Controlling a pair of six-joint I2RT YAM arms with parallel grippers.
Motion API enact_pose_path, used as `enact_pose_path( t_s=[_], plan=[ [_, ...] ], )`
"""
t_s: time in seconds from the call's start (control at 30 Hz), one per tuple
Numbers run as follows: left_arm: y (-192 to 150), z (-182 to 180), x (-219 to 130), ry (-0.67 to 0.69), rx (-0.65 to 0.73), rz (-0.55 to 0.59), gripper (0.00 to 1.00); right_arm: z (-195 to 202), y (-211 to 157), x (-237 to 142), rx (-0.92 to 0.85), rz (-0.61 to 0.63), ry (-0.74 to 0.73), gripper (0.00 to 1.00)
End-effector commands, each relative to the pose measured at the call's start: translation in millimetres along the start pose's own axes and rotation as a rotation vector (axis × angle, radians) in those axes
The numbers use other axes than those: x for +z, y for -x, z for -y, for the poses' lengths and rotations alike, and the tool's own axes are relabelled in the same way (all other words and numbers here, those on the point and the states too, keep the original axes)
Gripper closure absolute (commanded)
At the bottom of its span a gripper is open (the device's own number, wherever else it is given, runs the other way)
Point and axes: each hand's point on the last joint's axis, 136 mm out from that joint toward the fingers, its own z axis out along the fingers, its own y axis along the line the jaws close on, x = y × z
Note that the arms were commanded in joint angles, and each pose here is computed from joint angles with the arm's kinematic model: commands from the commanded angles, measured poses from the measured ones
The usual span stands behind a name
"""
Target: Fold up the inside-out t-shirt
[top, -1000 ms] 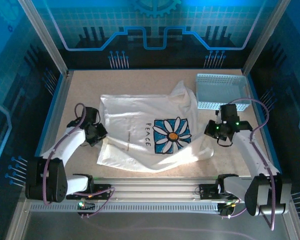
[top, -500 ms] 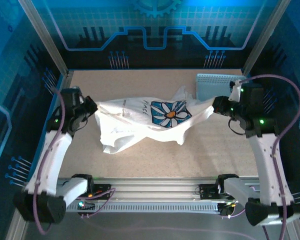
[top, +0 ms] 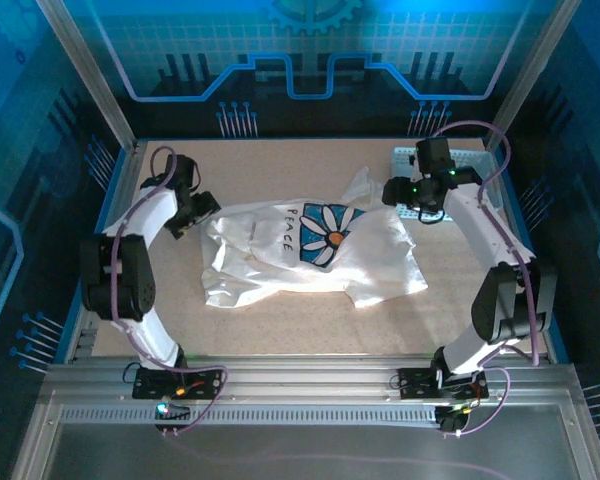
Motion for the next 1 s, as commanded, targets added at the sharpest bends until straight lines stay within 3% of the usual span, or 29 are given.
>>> enact_pose_path(
  t_s=[0.0, 0.2, 0.33, 0.57, 0.73, 0.97],
  plan=[
    [-21.9, -27.7, -40.8, -0.005, -0.052, 0.048, 0.08, 14.2, 0.1, -45.1, -0.025, 0.102, -0.043, 0.22],
    [-103.1, -59.6, -33.2, -0.055, -0.108, -0.054, 0.22, 19.1, -67.7, -41.8, 0.014, 0.005, 0.026, 0.27],
    [-131.9, -56.1, -18.4, -0.137, -0.112, -0.109, 0.23, 23.2, -108.2, -26.8, 0.054, -0.052, 0.056, 0.28],
    [-136.5, -57.8, 7.8, -0.131, -0.096, -0.116, 0.34, 32.2, -147.0, -5.1, 0.087, -0.122, 0.064, 0.28],
    [-130.2, -56.4, 16.1, -0.137, -0.073, -0.088, 0.45, 28.4, -151.0, -0.7, 0.095, -0.14, 0.092, 0.28],
    [-132.1, -55.5, 16.7, -0.14, -0.063, -0.104, 0.52, 30.2, -149.0, -1.2, 0.099, -0.136, 0.082, 0.28]
  ],
)
